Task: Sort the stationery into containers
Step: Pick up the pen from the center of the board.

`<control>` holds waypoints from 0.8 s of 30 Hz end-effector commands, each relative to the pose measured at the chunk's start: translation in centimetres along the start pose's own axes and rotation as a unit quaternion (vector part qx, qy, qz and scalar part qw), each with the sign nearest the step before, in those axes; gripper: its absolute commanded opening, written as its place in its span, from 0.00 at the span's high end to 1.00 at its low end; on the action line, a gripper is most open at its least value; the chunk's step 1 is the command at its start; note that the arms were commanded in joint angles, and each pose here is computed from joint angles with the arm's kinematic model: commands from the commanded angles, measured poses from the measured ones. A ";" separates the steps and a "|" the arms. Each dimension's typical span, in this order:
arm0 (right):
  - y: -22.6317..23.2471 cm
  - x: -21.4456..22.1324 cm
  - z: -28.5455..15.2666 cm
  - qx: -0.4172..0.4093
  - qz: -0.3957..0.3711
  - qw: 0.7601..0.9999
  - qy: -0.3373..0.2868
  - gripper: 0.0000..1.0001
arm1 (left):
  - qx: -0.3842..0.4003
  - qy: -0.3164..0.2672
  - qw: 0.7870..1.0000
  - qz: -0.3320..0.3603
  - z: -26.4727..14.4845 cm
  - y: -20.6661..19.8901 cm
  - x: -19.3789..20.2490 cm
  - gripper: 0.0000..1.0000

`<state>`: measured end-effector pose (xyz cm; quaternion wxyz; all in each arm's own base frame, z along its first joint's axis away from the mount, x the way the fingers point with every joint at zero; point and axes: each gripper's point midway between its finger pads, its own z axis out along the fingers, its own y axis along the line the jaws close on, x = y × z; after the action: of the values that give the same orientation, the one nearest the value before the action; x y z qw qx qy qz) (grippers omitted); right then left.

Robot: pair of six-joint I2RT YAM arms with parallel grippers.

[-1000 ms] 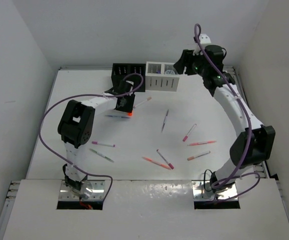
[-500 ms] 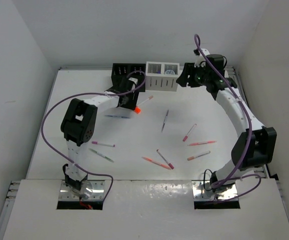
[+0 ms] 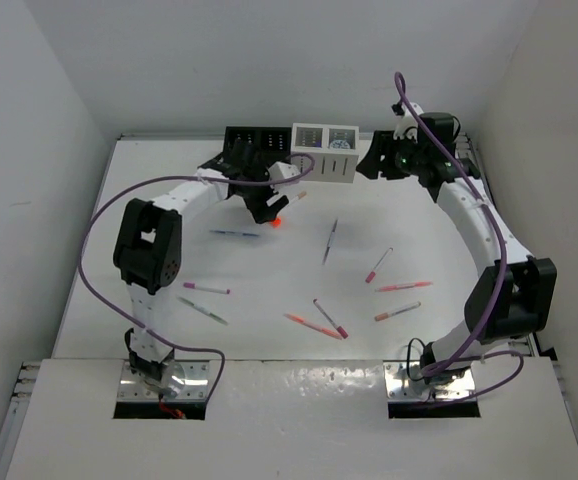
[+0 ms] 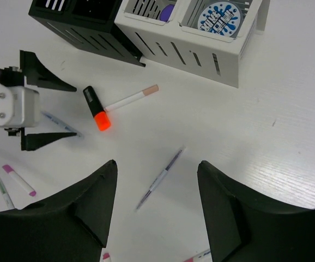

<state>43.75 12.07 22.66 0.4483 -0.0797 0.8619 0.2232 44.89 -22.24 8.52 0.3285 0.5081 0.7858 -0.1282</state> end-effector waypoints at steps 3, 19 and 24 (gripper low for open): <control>0.5 -0.8 -1.0 -0.014 -0.013 1.000 -0.014 0.40 | 0.072 -0.030 0.986 0.150 -1.0 0.7 1.1 0.16; -0.4 0.5 -1.7 -0.003 -0.007 1.000 0.000 0.40 | 0.100 -0.018 0.968 0.230 3.0 3.4 3.4 0.26; -0.2 0.6 -1.9 -0.006 -0.009 1.000 0.001 0.40 | 0.096 -0.016 0.968 0.231 3.8 3.5 4.1 0.27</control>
<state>42.36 11.03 20.71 0.4208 -0.0747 0.8765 0.2216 47.13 -19.29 2.48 0.2819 0.6936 0.6487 -0.1365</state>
